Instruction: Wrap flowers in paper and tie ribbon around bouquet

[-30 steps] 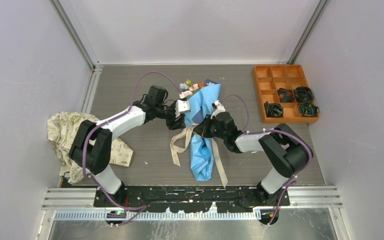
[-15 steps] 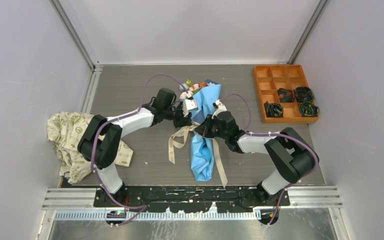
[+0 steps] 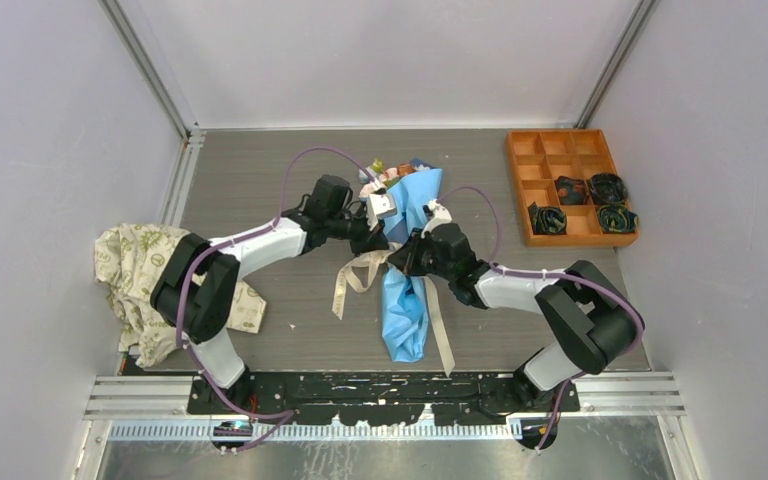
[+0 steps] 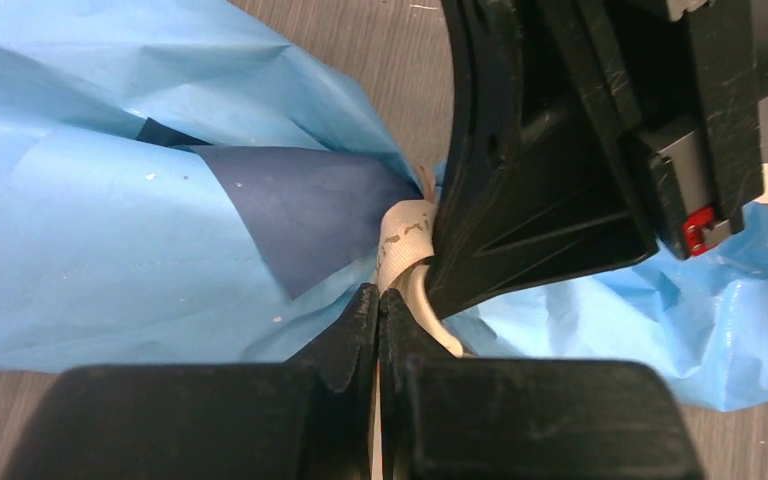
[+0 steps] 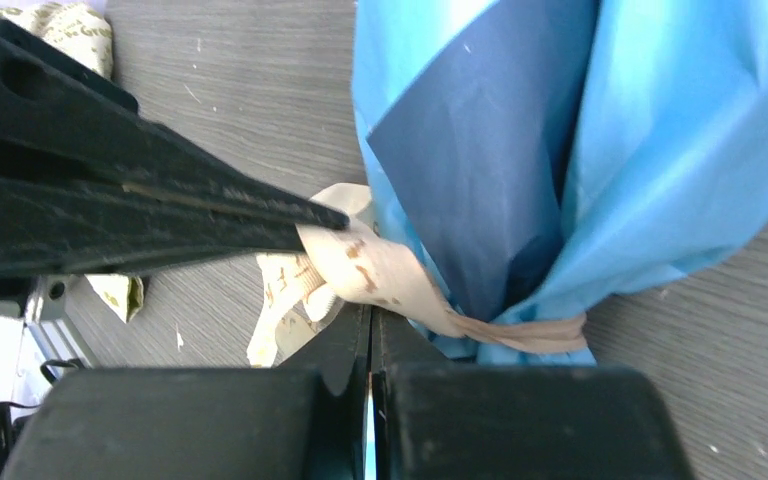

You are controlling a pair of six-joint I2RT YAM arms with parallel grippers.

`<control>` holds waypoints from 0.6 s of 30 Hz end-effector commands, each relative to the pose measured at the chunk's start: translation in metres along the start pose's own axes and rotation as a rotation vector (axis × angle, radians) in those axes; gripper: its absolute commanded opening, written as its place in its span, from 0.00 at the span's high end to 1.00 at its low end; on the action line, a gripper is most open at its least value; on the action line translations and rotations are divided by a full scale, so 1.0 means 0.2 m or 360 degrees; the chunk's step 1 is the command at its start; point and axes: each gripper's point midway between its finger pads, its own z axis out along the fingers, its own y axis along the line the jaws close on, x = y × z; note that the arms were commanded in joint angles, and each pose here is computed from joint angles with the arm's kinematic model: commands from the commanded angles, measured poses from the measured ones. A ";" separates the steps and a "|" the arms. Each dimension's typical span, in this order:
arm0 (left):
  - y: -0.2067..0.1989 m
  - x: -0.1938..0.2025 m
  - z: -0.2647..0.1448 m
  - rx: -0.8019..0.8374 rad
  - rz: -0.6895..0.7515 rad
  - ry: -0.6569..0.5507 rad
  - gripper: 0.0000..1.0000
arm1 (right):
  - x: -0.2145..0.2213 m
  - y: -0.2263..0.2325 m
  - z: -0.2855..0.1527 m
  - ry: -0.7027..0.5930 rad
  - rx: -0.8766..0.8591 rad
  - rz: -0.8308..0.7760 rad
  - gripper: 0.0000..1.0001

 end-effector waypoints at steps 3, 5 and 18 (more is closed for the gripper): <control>-0.05 -0.12 -0.05 0.0011 -0.0030 -0.0115 1.00 | -0.26 0.14 0.07 -0.0288 -0.0096 0.0030 0.99; -0.05 -0.15 -0.05 0.0006 -0.0035 -0.0136 1.00 | -0.28 0.14 0.09 -0.0320 -0.0081 0.0069 0.99; -0.02 -0.04 -0.01 -0.0051 -0.0073 -0.0115 0.99 | -0.34 0.05 0.20 -0.0419 -0.0078 0.0189 0.99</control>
